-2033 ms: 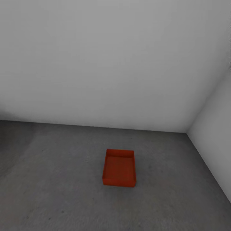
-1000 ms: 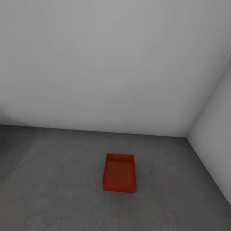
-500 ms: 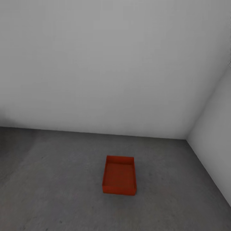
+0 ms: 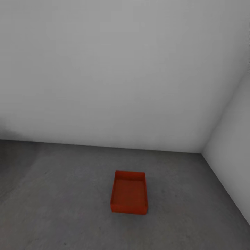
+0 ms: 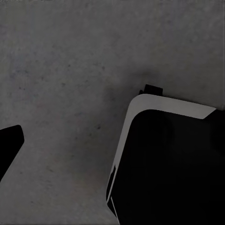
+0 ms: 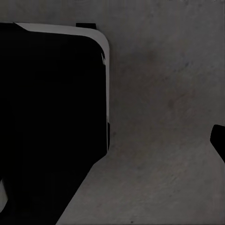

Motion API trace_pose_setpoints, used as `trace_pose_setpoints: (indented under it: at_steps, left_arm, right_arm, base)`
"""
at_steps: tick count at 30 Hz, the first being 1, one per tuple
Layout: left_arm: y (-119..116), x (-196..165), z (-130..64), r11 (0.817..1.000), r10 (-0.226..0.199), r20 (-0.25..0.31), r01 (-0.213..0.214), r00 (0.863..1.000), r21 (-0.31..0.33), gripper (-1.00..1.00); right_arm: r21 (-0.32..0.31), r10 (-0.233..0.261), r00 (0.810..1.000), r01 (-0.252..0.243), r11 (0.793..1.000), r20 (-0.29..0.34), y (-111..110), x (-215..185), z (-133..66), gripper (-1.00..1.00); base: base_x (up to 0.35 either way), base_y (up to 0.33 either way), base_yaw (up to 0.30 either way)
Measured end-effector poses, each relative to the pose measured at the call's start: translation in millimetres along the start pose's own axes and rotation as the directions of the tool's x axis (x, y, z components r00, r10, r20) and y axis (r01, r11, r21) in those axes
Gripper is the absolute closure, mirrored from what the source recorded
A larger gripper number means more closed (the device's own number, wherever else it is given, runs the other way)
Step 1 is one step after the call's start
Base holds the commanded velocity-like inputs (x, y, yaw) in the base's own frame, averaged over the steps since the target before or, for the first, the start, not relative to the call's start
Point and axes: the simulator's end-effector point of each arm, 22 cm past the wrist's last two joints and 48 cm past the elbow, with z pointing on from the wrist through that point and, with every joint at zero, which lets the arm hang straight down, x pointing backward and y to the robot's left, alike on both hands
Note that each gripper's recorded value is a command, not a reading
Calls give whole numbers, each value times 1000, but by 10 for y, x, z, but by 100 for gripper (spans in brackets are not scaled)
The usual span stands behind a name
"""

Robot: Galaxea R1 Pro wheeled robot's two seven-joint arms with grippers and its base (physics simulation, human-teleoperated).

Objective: Move the two storage containers from the living room to the garage. In the garage, place one container on the floor and stack the other container on top of it (either order is fine).

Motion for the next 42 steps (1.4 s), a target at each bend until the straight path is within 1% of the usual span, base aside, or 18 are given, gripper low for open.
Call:
trace_pose_setpoints:
  at_steps: [42]
  left_arm:
    - [-38, -260, -65, 1000, -16, 62, 16, 998, 14, -100]
  right_arm:
    - [-1, 9, 998, -9, 1000, 66, -6, -260, -37, -100]
  base:
    - [0, 0, 0]
